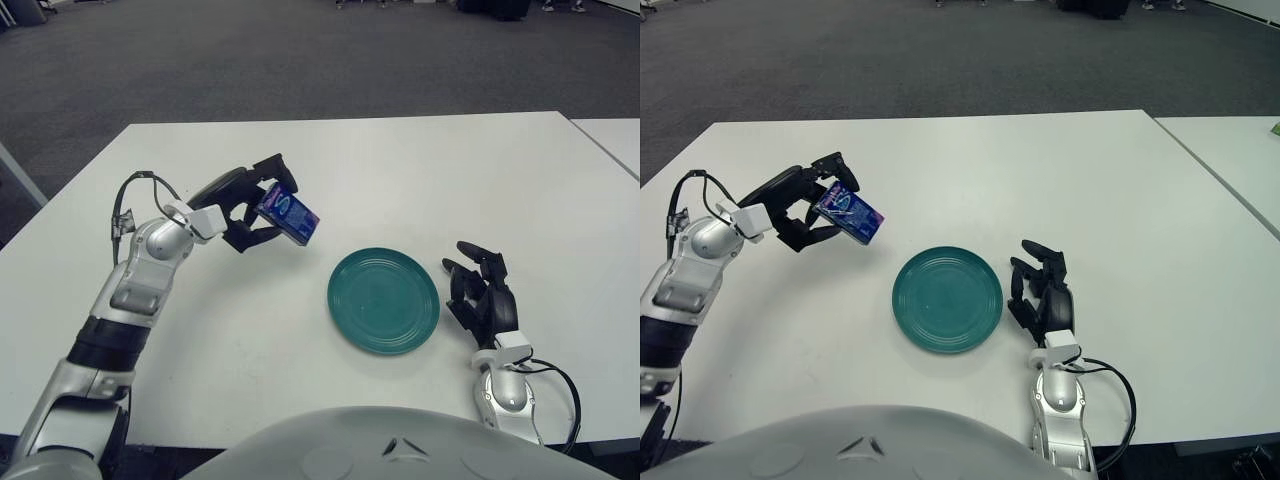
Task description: Put the gum into the plate.
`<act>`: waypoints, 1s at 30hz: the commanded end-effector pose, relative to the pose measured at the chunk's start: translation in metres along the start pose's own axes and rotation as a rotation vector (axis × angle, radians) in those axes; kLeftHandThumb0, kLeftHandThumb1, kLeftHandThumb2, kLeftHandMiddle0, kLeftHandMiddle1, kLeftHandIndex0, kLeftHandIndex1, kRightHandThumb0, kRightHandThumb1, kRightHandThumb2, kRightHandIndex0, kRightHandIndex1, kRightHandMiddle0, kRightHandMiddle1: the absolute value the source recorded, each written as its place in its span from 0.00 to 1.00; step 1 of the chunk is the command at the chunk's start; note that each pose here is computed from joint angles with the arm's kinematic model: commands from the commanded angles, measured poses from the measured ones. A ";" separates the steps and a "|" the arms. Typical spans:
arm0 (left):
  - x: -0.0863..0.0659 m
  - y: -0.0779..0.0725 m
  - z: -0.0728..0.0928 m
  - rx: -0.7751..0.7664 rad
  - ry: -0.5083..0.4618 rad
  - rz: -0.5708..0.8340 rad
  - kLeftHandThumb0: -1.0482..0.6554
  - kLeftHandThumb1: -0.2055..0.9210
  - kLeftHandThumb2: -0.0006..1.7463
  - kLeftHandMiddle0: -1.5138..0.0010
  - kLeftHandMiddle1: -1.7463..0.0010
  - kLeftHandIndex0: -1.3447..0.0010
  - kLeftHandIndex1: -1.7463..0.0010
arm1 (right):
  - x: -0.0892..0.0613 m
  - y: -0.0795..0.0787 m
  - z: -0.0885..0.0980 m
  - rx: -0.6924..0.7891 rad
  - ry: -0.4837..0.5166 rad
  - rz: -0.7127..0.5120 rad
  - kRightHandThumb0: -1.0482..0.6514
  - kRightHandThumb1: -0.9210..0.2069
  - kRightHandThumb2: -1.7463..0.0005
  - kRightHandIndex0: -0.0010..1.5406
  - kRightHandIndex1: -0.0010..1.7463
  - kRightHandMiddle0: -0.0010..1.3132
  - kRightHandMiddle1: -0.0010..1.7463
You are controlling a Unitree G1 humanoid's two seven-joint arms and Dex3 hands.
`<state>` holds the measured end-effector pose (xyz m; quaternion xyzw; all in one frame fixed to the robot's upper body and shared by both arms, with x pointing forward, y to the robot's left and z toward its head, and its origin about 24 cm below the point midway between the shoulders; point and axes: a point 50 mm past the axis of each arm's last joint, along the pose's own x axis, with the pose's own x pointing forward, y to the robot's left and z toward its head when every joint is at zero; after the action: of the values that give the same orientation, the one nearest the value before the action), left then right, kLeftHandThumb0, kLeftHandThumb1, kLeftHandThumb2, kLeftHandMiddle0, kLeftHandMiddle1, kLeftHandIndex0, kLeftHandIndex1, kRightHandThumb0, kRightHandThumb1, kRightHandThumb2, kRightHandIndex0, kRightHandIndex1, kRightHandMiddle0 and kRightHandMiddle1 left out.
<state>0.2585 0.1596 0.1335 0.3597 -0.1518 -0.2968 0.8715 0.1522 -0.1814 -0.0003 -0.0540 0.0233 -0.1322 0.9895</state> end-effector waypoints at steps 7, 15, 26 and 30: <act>0.019 -0.038 0.013 -0.059 -0.085 -0.122 0.33 0.44 0.77 0.21 0.00 0.53 0.00 | -0.017 0.003 -0.025 -0.017 0.150 -0.003 0.24 0.00 0.58 0.29 0.31 0.00 0.61; 0.028 -0.054 0.025 -0.101 -0.165 -0.167 0.33 0.44 0.77 0.20 0.00 0.53 0.00 | -0.019 0.008 -0.024 -0.014 0.149 -0.001 0.24 0.00 0.58 0.28 0.30 0.00 0.61; 0.048 -0.086 0.041 -0.164 -0.217 -0.230 0.33 0.42 0.78 0.19 0.00 0.52 0.00 | -0.021 0.014 -0.023 -0.005 0.152 0.002 0.25 0.00 0.58 0.28 0.30 0.00 0.59; 0.049 -0.094 0.037 -0.173 -0.197 -0.266 0.33 0.42 0.78 0.19 0.00 0.52 0.00 | -0.022 0.014 -0.024 -0.005 0.151 0.001 0.24 0.00 0.58 0.28 0.30 0.00 0.59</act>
<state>0.2358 0.0547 0.0985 0.2555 -0.1751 -0.4545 0.8351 0.1519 -0.1691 0.0004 -0.0510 0.0182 -0.1336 0.9896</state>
